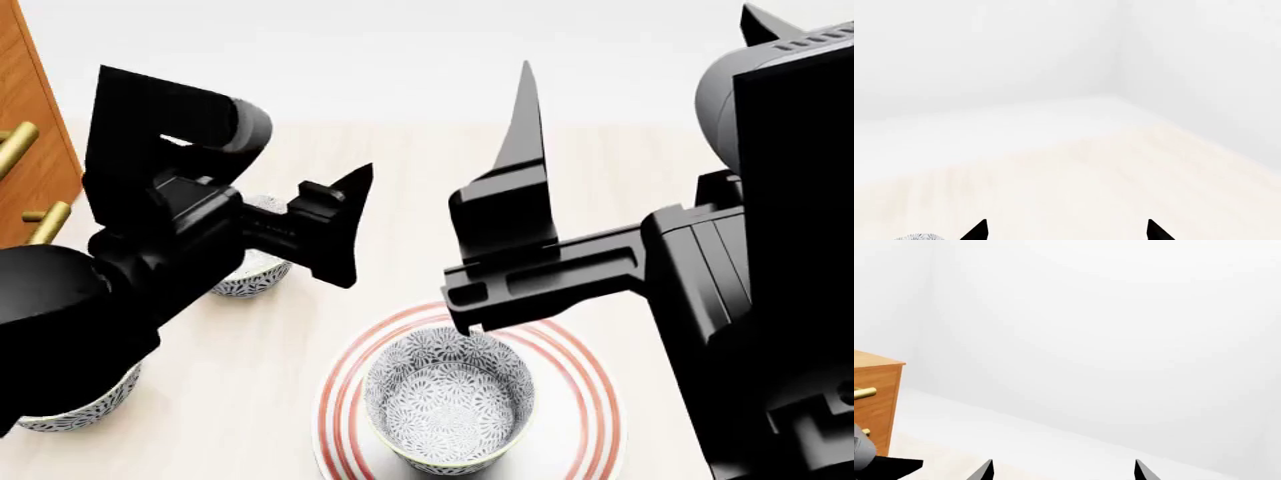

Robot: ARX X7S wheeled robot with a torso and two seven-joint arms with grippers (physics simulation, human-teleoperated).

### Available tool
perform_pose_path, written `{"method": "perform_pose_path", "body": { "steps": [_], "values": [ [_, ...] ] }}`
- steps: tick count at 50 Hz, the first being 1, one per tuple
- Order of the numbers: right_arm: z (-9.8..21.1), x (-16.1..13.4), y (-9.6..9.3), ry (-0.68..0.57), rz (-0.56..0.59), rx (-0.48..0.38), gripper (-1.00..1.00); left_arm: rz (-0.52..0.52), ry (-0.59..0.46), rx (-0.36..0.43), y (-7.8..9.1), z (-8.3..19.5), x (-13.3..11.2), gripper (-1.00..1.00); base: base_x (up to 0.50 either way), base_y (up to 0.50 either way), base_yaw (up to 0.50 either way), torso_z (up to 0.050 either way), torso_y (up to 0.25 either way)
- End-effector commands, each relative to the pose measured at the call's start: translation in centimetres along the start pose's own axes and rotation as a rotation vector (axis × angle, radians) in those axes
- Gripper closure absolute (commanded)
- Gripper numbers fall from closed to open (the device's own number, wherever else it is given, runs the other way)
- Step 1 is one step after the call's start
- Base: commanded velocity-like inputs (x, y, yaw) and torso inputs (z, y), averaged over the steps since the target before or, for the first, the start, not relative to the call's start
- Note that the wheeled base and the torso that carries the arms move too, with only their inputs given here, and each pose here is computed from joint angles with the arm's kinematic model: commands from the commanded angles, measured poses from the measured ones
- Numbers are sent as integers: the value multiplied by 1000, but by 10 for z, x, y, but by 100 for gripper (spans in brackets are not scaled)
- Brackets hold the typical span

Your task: Put the bowl at the front on the plate.

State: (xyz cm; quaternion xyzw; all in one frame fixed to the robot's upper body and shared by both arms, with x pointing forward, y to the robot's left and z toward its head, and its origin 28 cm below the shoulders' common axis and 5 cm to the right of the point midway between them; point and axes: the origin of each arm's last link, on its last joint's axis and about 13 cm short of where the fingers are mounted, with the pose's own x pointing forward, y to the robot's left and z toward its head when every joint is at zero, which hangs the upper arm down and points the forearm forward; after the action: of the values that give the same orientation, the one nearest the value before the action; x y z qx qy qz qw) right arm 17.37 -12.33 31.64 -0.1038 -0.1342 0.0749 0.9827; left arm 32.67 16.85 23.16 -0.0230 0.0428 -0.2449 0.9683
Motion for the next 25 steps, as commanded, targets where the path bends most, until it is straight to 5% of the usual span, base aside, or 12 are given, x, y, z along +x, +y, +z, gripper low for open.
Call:
{"method": "perform_pose_path", "body": {
  "steps": [1,25],
  "values": [
    [-3,-1,1,2,0,7,-100,-35,-79,2,-13,5,-34,-100,0,0,0,0,0],
    [-6,-3,2,2,2,14,-100,-74,-205,31,-32,2,-91,-100,0,0,0,0,0]
  ]
}}
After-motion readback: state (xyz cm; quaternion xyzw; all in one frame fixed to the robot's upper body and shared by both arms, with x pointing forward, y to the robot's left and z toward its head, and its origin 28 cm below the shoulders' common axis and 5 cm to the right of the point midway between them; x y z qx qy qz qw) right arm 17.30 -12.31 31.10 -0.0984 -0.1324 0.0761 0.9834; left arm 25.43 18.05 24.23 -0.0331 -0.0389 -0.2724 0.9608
